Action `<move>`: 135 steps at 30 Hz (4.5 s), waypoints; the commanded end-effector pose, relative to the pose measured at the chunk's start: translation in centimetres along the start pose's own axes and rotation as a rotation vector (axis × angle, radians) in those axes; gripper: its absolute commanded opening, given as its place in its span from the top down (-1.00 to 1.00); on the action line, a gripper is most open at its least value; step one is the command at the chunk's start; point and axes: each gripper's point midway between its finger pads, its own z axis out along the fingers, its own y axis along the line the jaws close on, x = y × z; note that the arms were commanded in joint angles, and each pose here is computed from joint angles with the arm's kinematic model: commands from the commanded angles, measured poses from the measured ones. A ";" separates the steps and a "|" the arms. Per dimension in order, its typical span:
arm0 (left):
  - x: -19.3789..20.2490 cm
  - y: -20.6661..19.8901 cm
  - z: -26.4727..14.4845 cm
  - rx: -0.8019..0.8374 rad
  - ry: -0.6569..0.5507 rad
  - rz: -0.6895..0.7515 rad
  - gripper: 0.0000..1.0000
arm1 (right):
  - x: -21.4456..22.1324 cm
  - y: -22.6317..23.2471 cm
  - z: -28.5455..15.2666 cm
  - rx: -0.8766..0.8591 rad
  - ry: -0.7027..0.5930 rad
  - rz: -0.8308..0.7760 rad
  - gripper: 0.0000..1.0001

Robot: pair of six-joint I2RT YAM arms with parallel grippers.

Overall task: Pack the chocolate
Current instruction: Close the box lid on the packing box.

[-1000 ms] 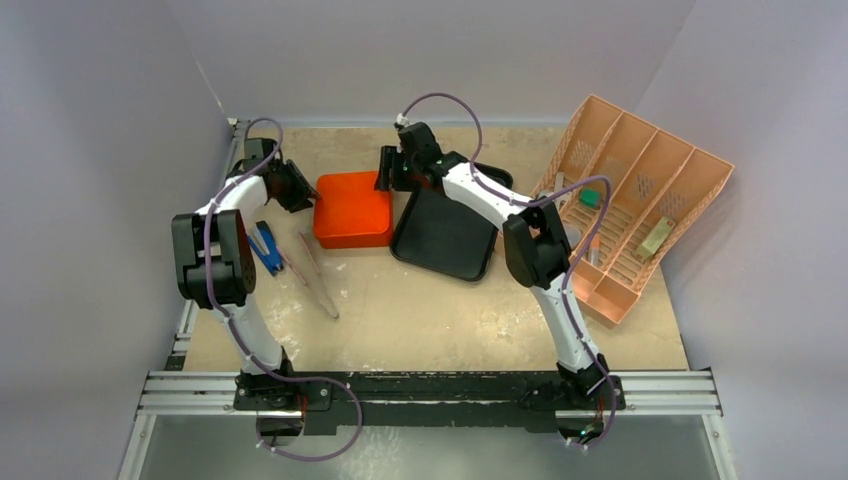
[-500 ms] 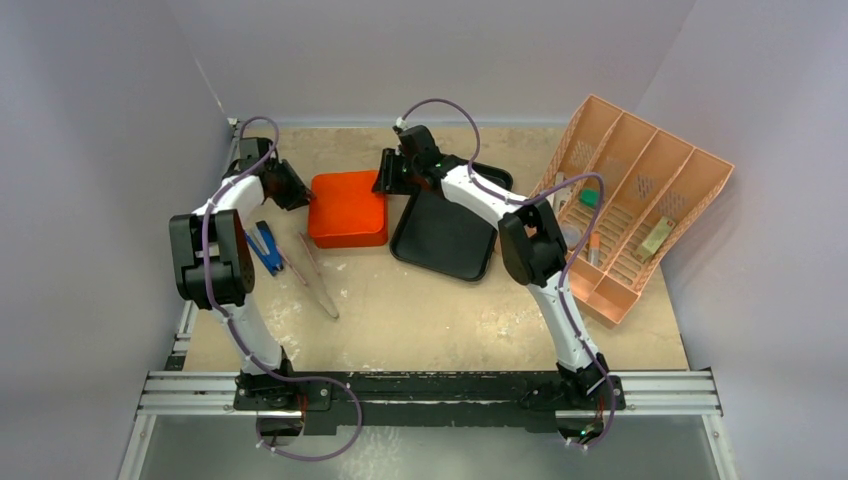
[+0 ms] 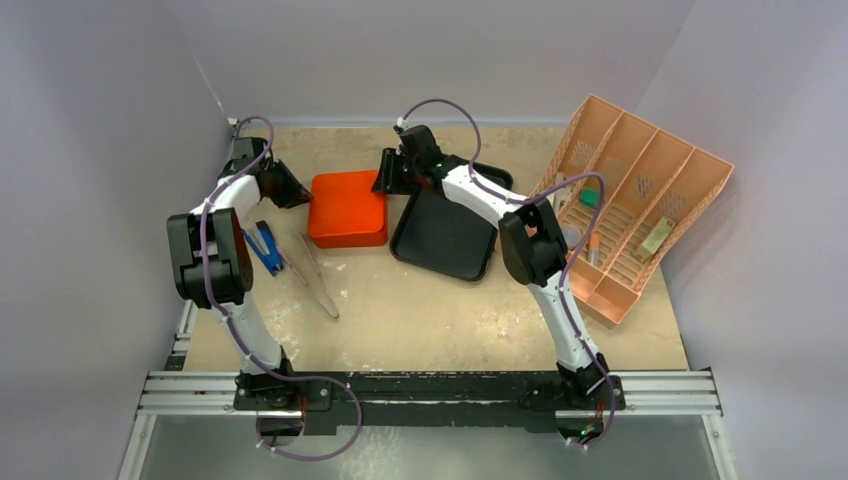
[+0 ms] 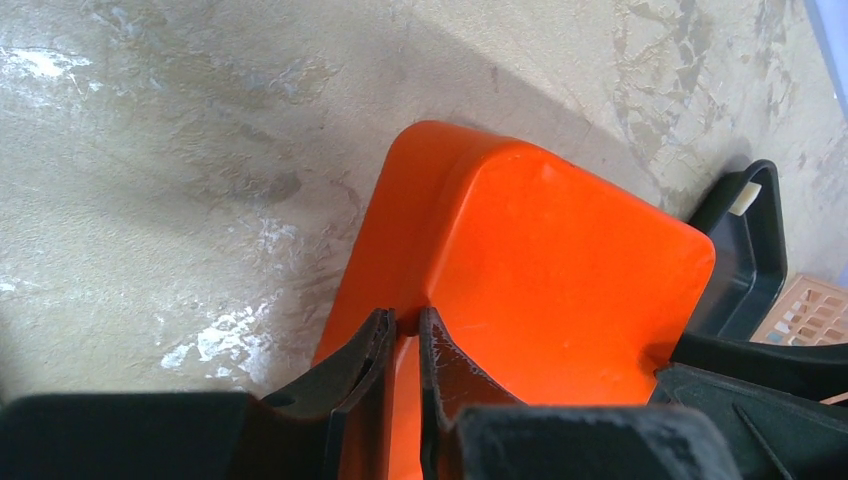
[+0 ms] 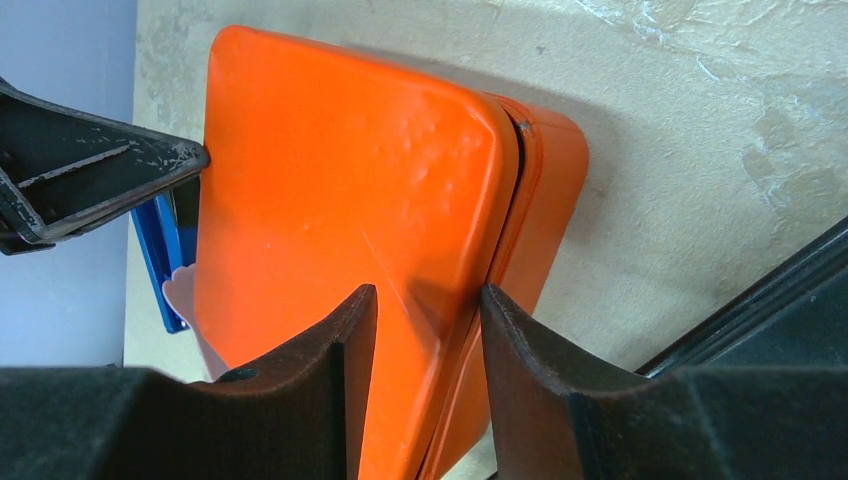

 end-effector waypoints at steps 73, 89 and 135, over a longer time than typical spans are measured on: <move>-4.3 3.3 -2.1 -0.191 -0.136 0.029 0.34 | -0.2 2.0 0.8 0.036 0.003 0.088 0.00; -2.3 1.0 -0.1 0.011 -0.046 0.011 0.33 | 0.4 4.5 2.2 -0.117 0.013 0.093 0.09; 1.4 0.2 -0.5 -0.042 0.053 0.112 0.47 | -1.7 3.3 -1.8 -0.084 -0.133 -0.043 0.17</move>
